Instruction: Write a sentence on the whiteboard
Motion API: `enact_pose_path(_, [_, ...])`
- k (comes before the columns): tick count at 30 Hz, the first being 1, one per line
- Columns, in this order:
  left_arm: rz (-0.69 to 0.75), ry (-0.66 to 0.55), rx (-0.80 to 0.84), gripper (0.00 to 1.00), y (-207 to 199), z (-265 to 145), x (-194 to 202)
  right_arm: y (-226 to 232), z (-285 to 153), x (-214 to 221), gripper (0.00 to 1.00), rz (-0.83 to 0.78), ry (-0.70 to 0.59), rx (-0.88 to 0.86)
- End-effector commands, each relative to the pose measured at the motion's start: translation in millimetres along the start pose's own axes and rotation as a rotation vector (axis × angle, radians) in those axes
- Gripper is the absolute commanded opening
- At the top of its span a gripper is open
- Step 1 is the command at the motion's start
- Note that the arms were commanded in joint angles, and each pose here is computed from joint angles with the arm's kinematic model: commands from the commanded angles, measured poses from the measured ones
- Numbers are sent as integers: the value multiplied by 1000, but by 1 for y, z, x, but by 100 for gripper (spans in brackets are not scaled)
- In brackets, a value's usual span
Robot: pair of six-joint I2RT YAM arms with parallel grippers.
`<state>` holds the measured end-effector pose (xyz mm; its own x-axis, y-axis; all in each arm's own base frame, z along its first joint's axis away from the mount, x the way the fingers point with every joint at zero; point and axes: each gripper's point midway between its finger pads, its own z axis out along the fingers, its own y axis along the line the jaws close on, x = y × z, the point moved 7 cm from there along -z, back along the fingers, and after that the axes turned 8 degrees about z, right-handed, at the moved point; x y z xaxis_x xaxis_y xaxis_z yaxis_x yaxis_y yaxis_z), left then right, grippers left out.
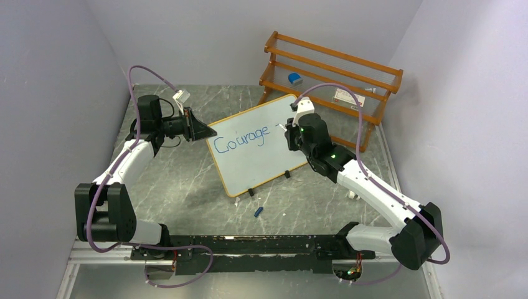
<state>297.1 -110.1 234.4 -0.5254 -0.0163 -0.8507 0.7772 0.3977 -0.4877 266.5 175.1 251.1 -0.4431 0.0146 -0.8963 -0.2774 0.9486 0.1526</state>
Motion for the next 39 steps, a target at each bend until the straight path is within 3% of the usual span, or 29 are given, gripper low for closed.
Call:
enact_pose_path(1, [-33, 51, -16, 5, 4, 8, 15, 3, -1, -12, 0, 21, -48, -23])
enact_pose_path(14, [-28, 48, -16, 5, 4, 8, 14, 5, 5, -17, 0, 28, -66, -19])
enact_pose_path(39, [-30, 50, -19, 5, 5, 8, 15, -1, 0, 4, 0, 8, 23, -10])
